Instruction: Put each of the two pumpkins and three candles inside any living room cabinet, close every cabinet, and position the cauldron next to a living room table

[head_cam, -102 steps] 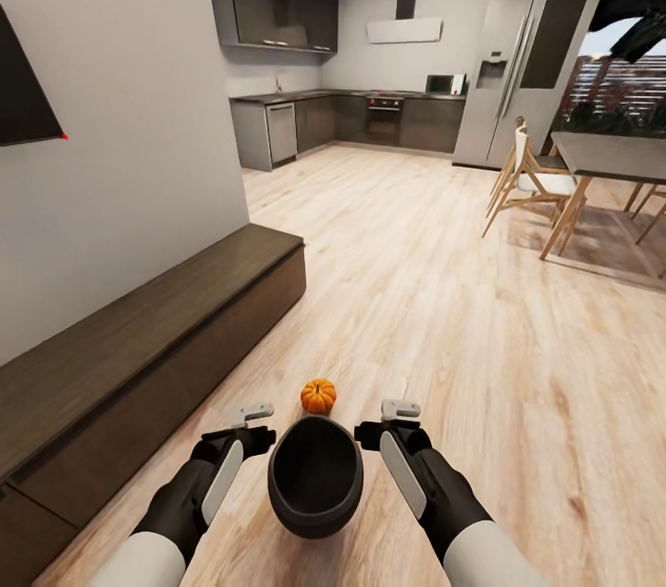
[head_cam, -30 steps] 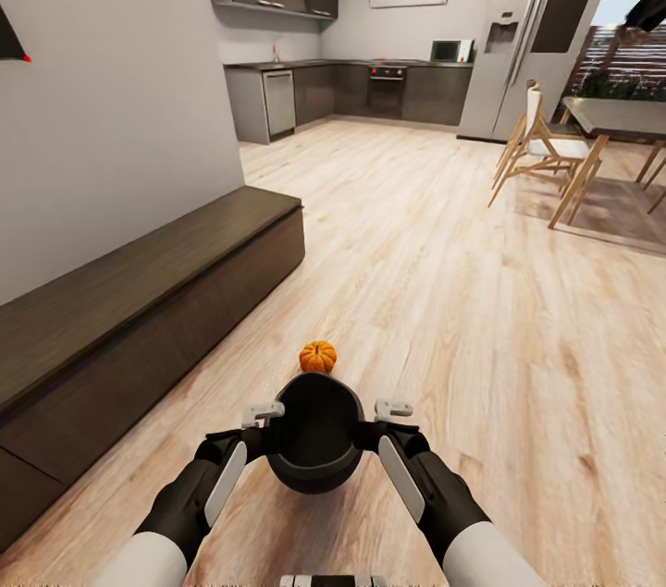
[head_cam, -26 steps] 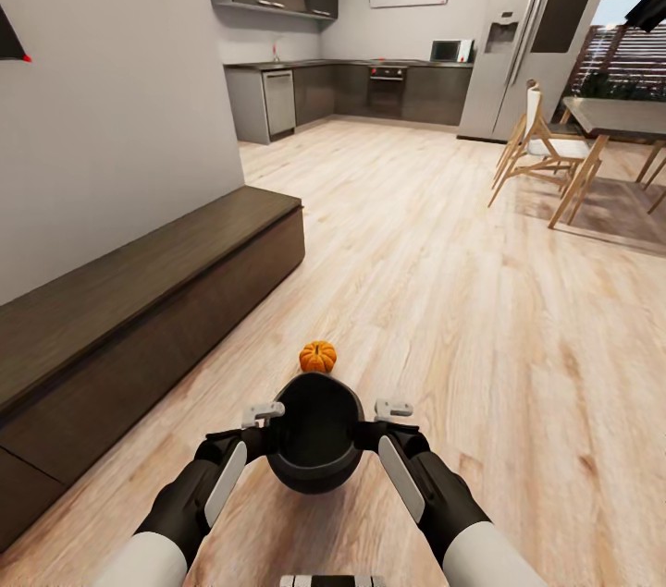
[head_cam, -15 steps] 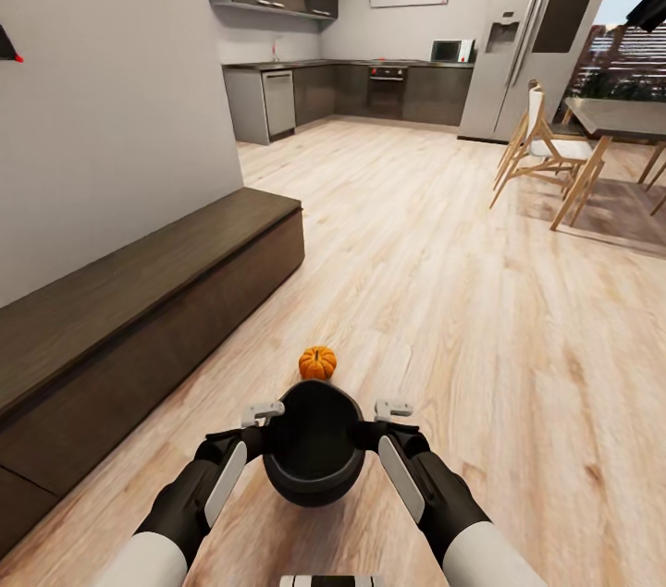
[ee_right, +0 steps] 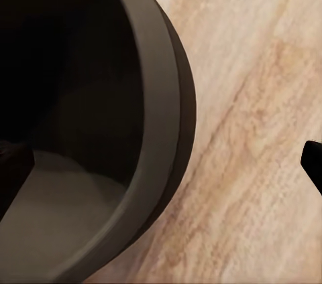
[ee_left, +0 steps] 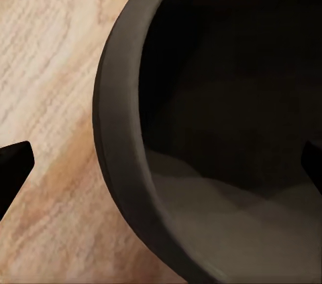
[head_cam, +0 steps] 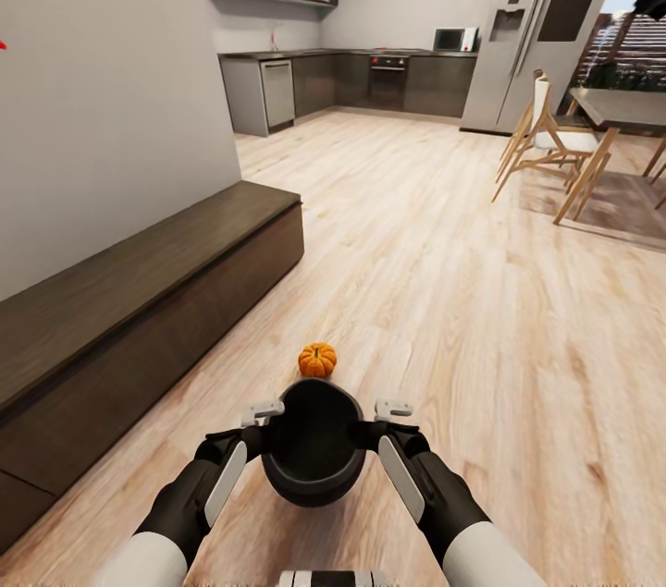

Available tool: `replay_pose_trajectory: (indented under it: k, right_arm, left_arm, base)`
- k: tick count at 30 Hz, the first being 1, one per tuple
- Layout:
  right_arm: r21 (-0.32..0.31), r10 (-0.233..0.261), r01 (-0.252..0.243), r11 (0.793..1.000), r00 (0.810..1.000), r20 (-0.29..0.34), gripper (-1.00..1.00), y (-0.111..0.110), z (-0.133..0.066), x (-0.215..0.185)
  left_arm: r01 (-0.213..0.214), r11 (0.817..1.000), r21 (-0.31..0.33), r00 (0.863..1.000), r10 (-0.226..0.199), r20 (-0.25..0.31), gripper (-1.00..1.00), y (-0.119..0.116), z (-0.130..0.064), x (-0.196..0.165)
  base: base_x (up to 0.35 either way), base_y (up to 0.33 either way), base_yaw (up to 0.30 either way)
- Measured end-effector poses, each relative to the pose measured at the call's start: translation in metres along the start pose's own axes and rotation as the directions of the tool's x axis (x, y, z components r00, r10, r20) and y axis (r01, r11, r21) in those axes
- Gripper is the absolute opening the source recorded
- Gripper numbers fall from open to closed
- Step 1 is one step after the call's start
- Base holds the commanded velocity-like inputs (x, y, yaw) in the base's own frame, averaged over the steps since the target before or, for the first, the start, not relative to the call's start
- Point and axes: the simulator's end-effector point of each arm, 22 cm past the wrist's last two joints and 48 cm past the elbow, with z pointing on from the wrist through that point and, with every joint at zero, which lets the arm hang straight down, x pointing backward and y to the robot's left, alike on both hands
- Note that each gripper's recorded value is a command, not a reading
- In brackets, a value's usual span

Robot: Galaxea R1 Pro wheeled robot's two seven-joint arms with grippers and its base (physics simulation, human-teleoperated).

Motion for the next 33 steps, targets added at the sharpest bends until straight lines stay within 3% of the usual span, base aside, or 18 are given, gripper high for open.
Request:
replay_pose_trajectory:
  k: [33]
  right_arm:
    - [0.011, 0.025, -0.024, 1.000, 0.993, -0.113, 1.00, -0.011, 0.043, 0.053]
  left_arm:
    - [0.017, 1.000, -0.013, 0.993, -0.018, -0.116, 1.00, 0.012, 0.041, 0.056]
  base:
    - [0.000, 0.000, 0.000]
